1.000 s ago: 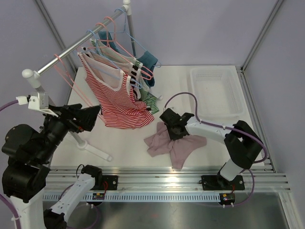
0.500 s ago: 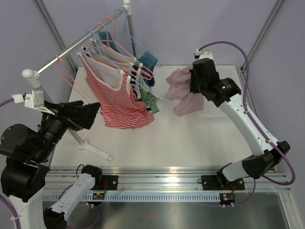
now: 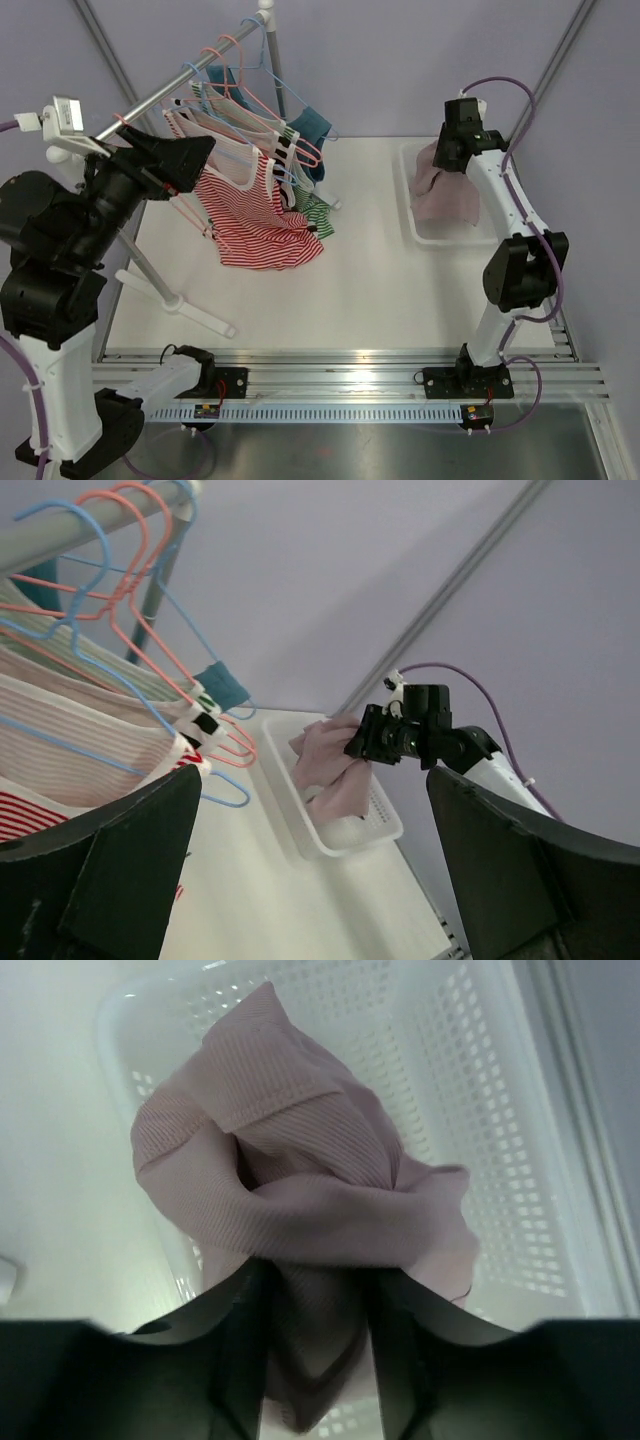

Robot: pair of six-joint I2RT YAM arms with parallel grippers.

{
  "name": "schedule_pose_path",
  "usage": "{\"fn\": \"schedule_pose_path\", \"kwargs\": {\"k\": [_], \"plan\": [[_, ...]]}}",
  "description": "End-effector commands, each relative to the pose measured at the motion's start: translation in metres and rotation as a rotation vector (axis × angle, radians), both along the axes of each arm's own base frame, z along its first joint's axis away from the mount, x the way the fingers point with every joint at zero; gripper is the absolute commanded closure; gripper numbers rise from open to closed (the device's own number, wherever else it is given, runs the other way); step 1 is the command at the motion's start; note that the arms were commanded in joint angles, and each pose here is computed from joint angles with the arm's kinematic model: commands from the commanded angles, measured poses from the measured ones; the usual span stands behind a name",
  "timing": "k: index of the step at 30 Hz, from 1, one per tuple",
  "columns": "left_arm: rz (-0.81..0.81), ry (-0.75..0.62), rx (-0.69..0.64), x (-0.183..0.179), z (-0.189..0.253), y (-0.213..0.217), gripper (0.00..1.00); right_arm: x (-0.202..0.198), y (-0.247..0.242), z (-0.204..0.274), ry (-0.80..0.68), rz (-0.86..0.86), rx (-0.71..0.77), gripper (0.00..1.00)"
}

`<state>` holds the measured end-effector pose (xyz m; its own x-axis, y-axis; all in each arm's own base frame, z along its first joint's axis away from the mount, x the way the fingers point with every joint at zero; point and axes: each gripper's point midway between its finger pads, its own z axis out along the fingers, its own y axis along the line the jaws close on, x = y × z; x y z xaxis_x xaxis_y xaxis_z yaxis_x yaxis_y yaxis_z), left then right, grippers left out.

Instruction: Remove the tank top from the hanger

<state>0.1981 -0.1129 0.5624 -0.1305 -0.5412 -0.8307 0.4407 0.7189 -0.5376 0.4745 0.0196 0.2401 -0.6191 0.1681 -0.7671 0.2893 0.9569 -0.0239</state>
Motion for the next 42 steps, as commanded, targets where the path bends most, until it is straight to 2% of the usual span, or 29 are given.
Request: {"fn": "schedule_pose_path", "kwargs": {"k": [1, 2, 4, 5, 8, 10, 11, 14, 17, 18, 20, 24, 28, 30, 32, 33, 38, 39, 40, 42], "plan": [[0.161, 0.059, 0.032, 0.031, -0.006, 0.021, 0.01, 0.023, -0.005, 0.007, -0.049, -0.013, -0.018, 0.43], [0.174, 0.083, 0.051, 0.038, -0.013, 0.022, 0.01, 0.027, -0.007, 0.003, -0.037, -0.018, -0.027, 0.39], [0.268, 0.128, 0.086, 0.059, -0.027, 0.033, 0.01, 0.025, -0.009, 0.003, -0.025, -0.028, -0.034, 0.23], [0.286, 0.143, 0.100, 0.065, -0.031, 0.035, 0.01, 0.021, -0.009, 0.006, -0.030, -0.035, -0.031, 0.01], [0.321, 0.186, 0.156, 0.082, -0.046, 0.026, 0.01, 0.008, -0.008, 0.024, -0.079, -0.038, 0.002, 0.00], [0.411, 0.212, 0.217, 0.097, -0.056, 0.027, 0.01, -0.001, 0.002, 0.048, -0.161, -0.028, 0.084, 0.01], [0.402, 0.214, 0.240, 0.098, -0.057, 0.017, 0.01, -0.008, 0.021, 0.039, -0.139, 0.061, 0.156, 0.00], [0.468, 0.270, 0.314, 0.118, -0.071, 0.011, 0.01, -0.030, 0.066, 0.051, -0.167, 0.272, 0.329, 0.01], [0.525, 0.315, 0.373, 0.139, -0.090, 0.007, 0.01, -0.055, 0.086, 0.059, -0.189, 0.338, 0.454, 0.01], [0.558, 0.330, 0.385, 0.145, -0.096, 0.010, 0.01, -0.063, 0.090, 0.077, -0.249, 0.366, 0.480, 0.02], [0.599, 0.365, 0.421, 0.154, -0.110, 0.011, 0.02, -0.079, 0.102, 0.072, -0.243, 0.422, 0.543, 0.01], [0.654, 0.376, 0.449, 0.166, -0.125, 0.014, 0.10, -0.109, 0.110, 0.089, -0.291, 0.488, 0.583, 0.02], [0.677, 0.354, 0.435, 0.176, -0.122, 0.012, 0.25, -0.130, 0.117, 0.094, -0.304, 0.555, 0.609, 0.03], [0.690, 0.366, 0.438, 0.180, -0.125, 0.015, 0.40, -0.138, 0.120, 0.093, -0.305, 0.588, 0.609, 0.03], [0.697, 0.379, 0.445, 0.186, -0.130, 0.016, 0.42, -0.144, 0.118, 0.092, -0.308, 0.592, 0.597, 0.03], [0.687, 0.382, 0.442, 0.187, -0.132, 0.016, 0.47, -0.146, 0.117, 0.092, -0.306, 0.595, 0.592, 0.03], [0.677, 0.405, 0.440, 0.198, -0.142, 0.017, 0.49, -0.154, 0.117, 0.098, -0.310, 0.614, 0.579, 0.04], [0.678, 0.407, 0.440, 0.199, -0.144, 0.017, 0.53, -0.155, 0.117, 0.099, -0.314, 0.617, 0.579, 0.04], [0.683, 0.408, 0.440, 0.199, -0.144, 0.017, 0.67, -0.157, 0.117, 0.102, -0.323, 0.621, 0.579, 0.04], [0.684, 0.402, 0.429, 0.197, -0.142, 0.018, 0.75, -0.159, 0.117, 0.104, -0.329, 0.623, 0.576, 0.04]]}}
